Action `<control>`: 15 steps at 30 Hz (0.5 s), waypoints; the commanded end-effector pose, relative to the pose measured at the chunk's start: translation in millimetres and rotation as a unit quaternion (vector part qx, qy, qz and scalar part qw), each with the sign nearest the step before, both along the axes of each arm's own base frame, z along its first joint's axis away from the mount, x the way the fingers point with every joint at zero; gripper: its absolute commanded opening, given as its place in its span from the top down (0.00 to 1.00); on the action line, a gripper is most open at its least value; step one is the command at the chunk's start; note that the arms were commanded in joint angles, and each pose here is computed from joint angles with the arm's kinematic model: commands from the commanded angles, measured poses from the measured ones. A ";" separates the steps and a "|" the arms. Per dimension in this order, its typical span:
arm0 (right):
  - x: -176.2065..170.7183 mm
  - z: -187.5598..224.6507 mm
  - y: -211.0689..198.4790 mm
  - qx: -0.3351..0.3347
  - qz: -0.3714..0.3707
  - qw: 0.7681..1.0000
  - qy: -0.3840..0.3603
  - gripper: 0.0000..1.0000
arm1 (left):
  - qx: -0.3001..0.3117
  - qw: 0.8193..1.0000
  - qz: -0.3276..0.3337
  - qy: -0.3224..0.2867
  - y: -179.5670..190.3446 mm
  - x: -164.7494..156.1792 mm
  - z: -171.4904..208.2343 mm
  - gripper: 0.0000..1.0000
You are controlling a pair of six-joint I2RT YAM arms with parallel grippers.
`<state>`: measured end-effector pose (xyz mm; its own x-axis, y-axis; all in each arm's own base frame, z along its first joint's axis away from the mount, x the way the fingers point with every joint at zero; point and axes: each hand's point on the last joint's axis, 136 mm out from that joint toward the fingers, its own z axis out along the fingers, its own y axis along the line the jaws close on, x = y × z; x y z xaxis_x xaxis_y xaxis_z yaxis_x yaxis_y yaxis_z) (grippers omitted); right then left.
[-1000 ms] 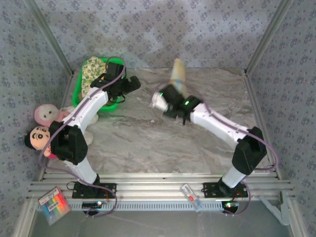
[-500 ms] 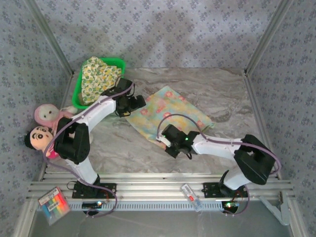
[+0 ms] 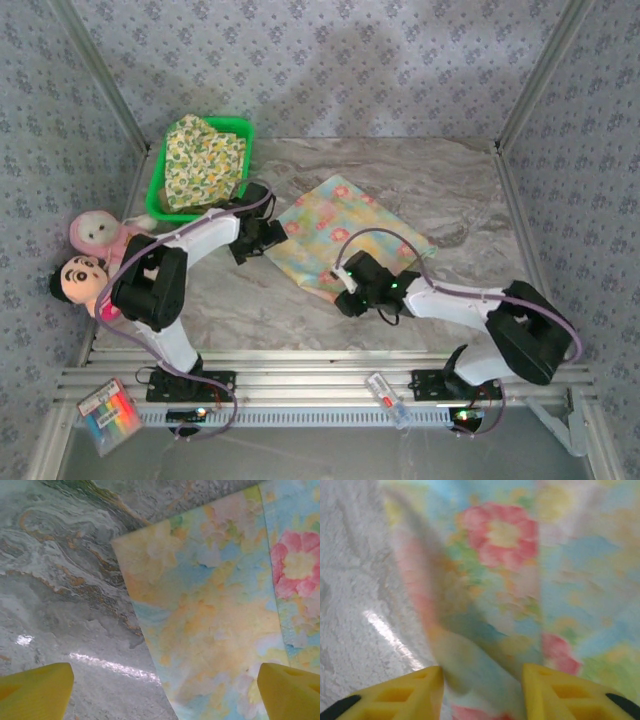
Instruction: Fold and stack the skirts
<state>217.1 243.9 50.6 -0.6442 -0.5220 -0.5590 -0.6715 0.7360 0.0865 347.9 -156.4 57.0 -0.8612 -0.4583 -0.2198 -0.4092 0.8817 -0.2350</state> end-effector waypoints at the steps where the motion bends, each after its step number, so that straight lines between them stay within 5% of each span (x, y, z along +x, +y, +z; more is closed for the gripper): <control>1: 12.7 19.5 -20.2 0.089 -0.131 0.987 0.027 0.43 | -0.003 0.999 0.013 -0.030 7.3 9.8 19.6 0.01; 4: 16.4 12.2 -62.6 0.142 -0.304 0.937 0.094 0.37 | -0.009 0.999 0.023 -0.028 13.6 11.5 16.6 0.00; 6: 17.2 13.5 -71.8 0.193 -0.353 0.908 0.119 0.35 | -0.018 0.999 0.032 -0.028 17.0 12.6 14.8 0.00; 7: 16.6 17.4 -69.4 0.218 -0.349 0.903 0.121 0.27 | -0.023 0.999 0.035 -0.027 17.8 13.2 13.4 0.00; 10: 14.1 42.0 -53.9 0.245 -0.271 0.927 0.086 0.27 | -0.030 0.999 0.038 -0.025 18.2 13.2 10.7 0.00; 15: -5.5 49.6 -33.7 0.143 -0.137 0.979 0.046 0.33 | -0.031 0.999 0.036 -0.020 18.3 10.9 8.0 0.00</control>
